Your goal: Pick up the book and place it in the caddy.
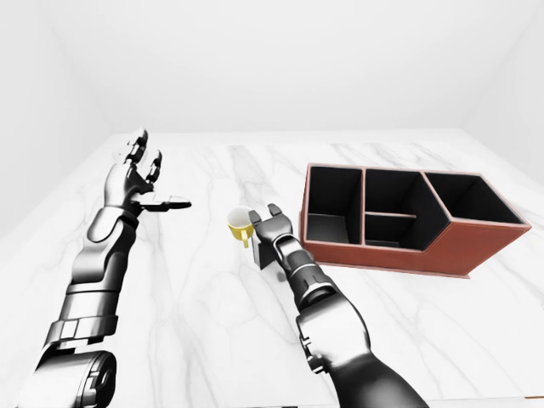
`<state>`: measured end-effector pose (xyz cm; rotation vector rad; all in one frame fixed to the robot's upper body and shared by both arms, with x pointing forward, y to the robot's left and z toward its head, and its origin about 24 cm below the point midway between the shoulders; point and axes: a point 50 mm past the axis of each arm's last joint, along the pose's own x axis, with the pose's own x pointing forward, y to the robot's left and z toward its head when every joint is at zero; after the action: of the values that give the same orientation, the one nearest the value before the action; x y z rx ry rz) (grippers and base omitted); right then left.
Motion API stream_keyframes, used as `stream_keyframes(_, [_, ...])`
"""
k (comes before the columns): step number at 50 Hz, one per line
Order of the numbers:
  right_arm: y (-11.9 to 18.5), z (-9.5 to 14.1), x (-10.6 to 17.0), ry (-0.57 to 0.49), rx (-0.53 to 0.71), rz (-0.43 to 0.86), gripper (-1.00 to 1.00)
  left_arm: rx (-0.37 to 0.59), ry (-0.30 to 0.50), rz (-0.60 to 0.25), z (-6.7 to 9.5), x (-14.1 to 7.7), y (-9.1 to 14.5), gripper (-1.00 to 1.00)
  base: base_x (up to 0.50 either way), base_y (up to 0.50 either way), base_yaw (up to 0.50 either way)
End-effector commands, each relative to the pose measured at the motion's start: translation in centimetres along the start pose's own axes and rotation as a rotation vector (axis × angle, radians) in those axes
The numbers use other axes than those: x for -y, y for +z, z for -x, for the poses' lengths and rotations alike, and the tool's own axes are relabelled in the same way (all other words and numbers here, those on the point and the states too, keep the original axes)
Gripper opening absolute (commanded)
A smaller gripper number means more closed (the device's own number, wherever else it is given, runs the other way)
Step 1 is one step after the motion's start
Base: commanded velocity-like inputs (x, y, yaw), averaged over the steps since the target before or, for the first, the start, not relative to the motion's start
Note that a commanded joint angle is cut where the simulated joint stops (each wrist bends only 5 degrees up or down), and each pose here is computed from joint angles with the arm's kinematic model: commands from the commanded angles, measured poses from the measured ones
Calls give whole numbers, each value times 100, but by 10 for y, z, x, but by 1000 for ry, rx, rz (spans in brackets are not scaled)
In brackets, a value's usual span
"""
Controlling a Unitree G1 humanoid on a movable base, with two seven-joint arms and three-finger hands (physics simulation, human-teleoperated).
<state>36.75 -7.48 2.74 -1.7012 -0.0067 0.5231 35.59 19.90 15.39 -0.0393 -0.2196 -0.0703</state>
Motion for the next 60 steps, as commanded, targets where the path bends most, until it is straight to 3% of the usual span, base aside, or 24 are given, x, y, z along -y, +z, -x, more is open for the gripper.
stream_keyframes(1, [-1, 0, -1, 9, -6, -13, 100, 79, -14, -1, 14, 4, 12, 100, 0, 0, 0])
stream_keyframes(4, [-1, 0, -1, 9, -7, -22, 100, 85, -12, -1, 16, 3, 13, 100, 0, 0, 0])
stream_keyframes(5, [-1, 0, -1, 12, -7, -25, 85, 90, -11, -2, 17, 3, 13, 100, 0, 0, 0])
stream_keyframes(8, [0, 0, 1, 4, -9, -47, -41, 102, -8, -2, 19, 2, 16, 100, 0, 0, 0])
stream_keyframes(9, [1, 0, 1, 4, -7, -51, -100, 102, -6, -1, 19, 1, 16, 100, 0, 0, 0])
stream_keyframes(28, [0, -2, 9, -29, -6, -52, -100, 63, 2, -4, 17, -1, 8, 100, 0, 0, 0])
stream_keyframes(47, [-1, -6, 35, -77, -5, -74, -100, 58, 10, 0, 18, -3, 6, 100, 0, 0, 0])
stream_keyframes(60, [-5, -7, 56, -59, -1, -180, -100, 75, 9, -3, 20, -1, 9, 100, 0, 0, 0])
